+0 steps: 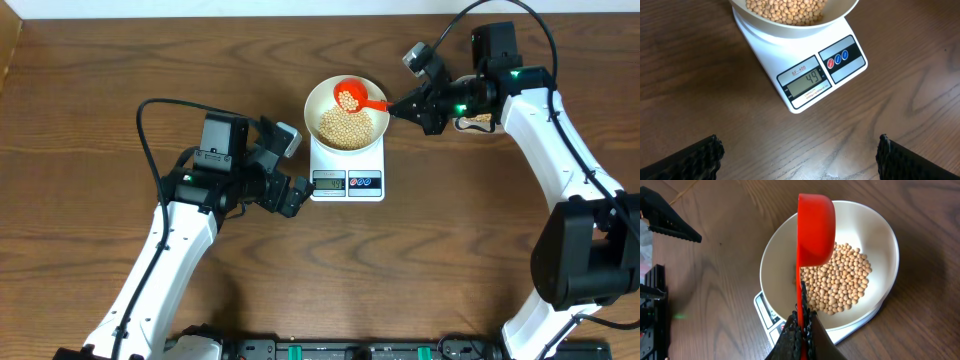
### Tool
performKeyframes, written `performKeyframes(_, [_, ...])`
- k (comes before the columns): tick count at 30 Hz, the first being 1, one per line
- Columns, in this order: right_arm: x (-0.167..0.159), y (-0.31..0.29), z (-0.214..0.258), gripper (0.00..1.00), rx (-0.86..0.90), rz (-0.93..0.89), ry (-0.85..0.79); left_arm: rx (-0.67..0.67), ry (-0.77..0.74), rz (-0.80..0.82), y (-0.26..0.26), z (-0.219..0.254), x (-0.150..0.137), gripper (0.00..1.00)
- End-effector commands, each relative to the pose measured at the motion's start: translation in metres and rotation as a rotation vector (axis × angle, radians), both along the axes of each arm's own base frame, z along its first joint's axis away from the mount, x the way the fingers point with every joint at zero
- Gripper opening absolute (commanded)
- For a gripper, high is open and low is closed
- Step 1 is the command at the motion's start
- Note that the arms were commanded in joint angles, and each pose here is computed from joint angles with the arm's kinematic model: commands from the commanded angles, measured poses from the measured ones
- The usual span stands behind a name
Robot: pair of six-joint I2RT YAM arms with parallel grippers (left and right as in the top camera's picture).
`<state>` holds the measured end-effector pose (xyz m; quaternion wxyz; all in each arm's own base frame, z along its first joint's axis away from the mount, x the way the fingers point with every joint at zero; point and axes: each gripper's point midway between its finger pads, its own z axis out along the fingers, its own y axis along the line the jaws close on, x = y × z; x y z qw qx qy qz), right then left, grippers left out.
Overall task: Scoop item into bowl and weigh 50g on scale
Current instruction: 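Hold the scoop above the bowl while the scale reading settles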
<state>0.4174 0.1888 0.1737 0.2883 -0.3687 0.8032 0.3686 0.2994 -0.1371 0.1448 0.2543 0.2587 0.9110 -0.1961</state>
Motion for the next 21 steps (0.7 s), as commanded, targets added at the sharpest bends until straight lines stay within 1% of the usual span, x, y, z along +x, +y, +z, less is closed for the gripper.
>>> performKeyframes(1, [-0.0003,0.0018,-0.0008,0.01,0.013,0.006,0.007,0.008,0.002,-0.002,0.0008,-0.0016,-0.0002,1.0])
performKeyframes(11, [0.005,-0.0057,-0.0102,0.01,-0.077,0.028,-0.077,0.008,0.002,-0.002,0.0008,-0.0016,-0.0002,1.0])
performKeyframes(15, [0.0059,-0.0062,-0.0104,0.01,-0.089,0.05,-0.113,0.008,0.002,-0.002,0.0008,-0.0016,-0.0002,1.0])
performKeyframes(21, [0.0072,-0.0061,-0.0099,0.01,-0.089,0.051,-0.123,0.008,0.002,-0.003,0.0008,-0.0016,-0.0002,1.0])
